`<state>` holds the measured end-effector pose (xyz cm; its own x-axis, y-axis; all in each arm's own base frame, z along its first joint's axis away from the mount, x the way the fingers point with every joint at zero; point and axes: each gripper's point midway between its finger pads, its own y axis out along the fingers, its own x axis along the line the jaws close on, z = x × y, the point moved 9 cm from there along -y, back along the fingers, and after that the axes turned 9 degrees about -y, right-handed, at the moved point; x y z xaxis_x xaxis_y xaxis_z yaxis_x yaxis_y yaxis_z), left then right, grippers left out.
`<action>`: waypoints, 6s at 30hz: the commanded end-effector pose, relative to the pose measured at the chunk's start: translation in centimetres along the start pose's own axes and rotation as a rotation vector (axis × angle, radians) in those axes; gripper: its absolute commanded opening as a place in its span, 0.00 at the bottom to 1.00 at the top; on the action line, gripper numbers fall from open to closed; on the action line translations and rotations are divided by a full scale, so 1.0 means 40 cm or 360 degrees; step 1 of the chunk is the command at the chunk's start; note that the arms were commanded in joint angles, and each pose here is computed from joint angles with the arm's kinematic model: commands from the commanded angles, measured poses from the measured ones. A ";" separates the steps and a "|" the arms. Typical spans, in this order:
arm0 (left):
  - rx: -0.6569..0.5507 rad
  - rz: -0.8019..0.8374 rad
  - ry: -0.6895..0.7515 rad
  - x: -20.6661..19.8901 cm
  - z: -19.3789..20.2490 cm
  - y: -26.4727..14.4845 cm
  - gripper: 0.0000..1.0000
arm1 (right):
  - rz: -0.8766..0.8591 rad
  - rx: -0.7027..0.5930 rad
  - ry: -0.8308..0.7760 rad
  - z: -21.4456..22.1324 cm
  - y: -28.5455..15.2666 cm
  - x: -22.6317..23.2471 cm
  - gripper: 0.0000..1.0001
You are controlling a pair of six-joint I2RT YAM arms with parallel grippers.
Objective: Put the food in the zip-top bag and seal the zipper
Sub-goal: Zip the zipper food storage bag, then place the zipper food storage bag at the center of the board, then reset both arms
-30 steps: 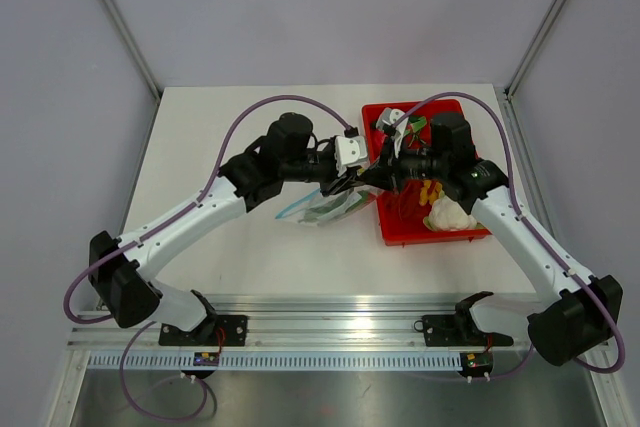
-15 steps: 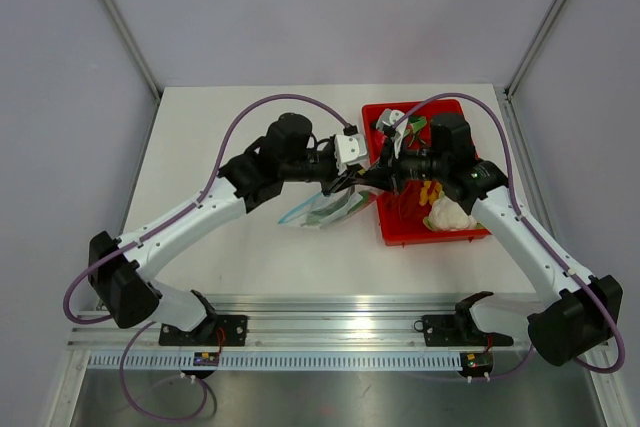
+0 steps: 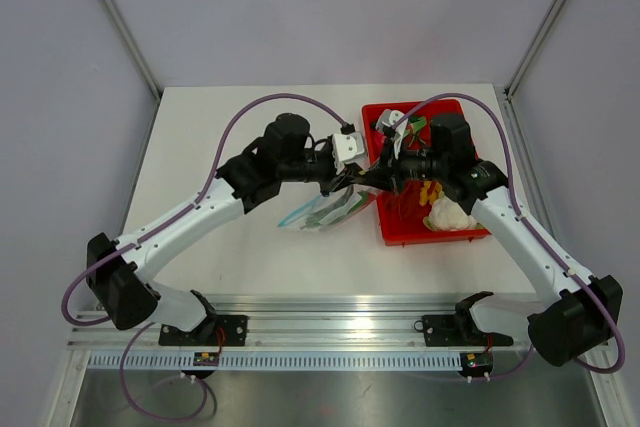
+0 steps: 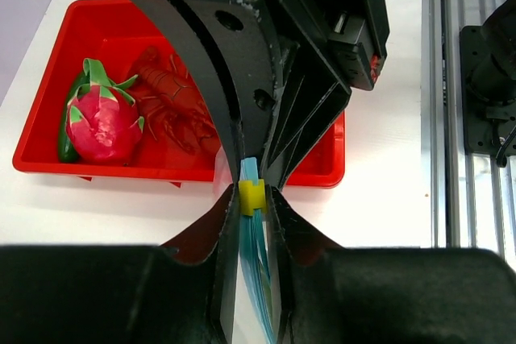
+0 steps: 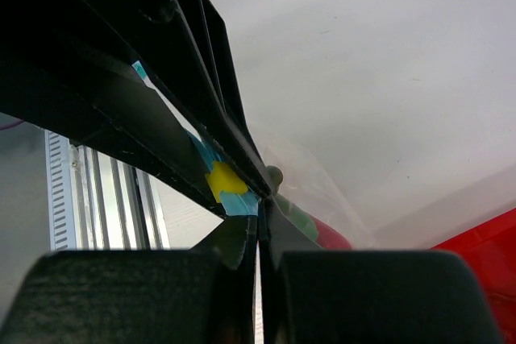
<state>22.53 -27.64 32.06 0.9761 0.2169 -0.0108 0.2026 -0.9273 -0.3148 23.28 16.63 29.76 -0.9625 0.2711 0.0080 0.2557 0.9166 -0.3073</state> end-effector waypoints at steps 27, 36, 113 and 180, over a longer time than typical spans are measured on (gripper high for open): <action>-0.0113 0.0229 -0.0027 -0.002 -0.042 -0.051 0.00 | 0.0010 -0.0036 -0.0172 -0.031 -0.032 0.025 0.24; -0.0094 0.0316 -0.0067 -0.003 -0.041 -0.051 0.00 | -0.0076 -0.0050 -0.0156 -0.047 -0.020 0.020 0.27; 0.0155 -0.0516 -0.0572 0.089 0.285 -0.331 0.00 | 0.0895 -0.0415 0.0066 -0.145 -0.030 -0.181 0.00; -0.0341 -0.1432 -0.1184 0.099 0.176 -0.419 0.99 | 0.2499 0.0294 0.1095 0.128 -0.251 -0.070 1.00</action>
<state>22.46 -9.31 29.27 0.2026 0.8747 -0.4403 0.8347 -0.3894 -0.3895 22.71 5.63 27.09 0.3353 0.9402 -0.0596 0.7548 -0.3060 -0.5803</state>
